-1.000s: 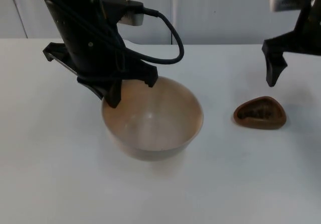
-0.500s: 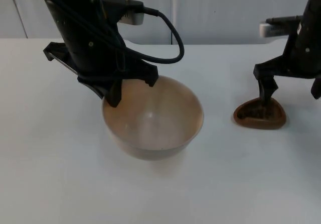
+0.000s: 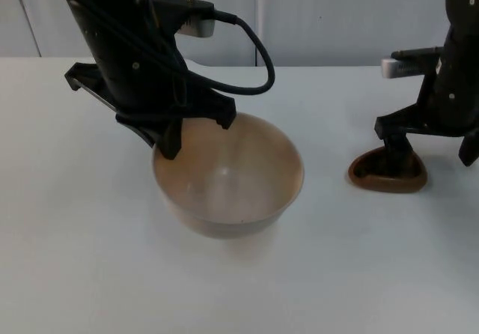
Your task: Pick up the bowl with the left hand and pour the coffee beans from the cup into the bowl with the right hand.
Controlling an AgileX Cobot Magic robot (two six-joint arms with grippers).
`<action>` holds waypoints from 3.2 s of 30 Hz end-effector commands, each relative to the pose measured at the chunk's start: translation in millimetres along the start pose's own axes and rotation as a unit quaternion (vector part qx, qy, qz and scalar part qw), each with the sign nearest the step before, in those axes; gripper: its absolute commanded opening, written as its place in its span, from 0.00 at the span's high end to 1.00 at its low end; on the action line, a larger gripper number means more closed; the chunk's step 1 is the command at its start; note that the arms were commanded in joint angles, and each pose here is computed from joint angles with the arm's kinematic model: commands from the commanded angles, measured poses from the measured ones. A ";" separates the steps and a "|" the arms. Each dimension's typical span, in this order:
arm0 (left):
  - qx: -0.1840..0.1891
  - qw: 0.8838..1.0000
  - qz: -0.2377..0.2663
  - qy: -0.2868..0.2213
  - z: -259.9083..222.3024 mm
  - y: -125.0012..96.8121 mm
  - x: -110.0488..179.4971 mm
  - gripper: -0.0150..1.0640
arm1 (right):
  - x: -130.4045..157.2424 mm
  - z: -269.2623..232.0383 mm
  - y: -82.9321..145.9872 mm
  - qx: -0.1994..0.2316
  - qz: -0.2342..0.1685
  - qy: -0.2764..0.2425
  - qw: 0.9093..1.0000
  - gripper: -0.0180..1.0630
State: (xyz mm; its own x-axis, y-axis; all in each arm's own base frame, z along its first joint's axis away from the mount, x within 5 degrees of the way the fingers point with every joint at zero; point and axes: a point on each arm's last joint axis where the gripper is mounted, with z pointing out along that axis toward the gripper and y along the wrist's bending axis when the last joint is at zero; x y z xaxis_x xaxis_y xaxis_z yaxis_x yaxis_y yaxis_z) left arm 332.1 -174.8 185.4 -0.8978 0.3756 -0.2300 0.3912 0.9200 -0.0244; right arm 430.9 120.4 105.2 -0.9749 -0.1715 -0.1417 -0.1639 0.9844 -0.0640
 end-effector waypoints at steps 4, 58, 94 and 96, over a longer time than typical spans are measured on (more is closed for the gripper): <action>0.001 1.000 -0.001 -0.003 -0.9 -1.4 0.8 0.99 | -1.9 -0.6 -1.1 0.009 -0.002 -0.007 1.000 0.15; 0.000 1.000 0.000 0.002 -0.9 -1.3 1.7 0.99 | -4.0 7.3 10.7 0.001 -0.015 -0.025 1.000 0.57; 0.000 1.000 0.000 0.002 -0.9 -1.3 1.7 0.99 | -6.5 -3.5 10.9 -0.004 -0.025 -0.040 0.999 0.98; 0.000 1.000 0.000 0.002 -0.9 -1.3 1.7 0.99 | -7.3 -9.4 10.5 -0.005 -0.024 -0.045 0.999 0.98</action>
State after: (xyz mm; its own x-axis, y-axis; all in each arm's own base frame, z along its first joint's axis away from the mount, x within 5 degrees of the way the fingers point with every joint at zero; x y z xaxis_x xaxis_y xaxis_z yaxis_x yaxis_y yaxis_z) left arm 332.1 -174.2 185.3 -0.8966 0.3803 -0.2268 0.3943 0.9188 -0.0182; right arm 435.0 131.6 108.2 -0.9536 -0.2103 -0.2154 -0.2031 0.9776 -0.0549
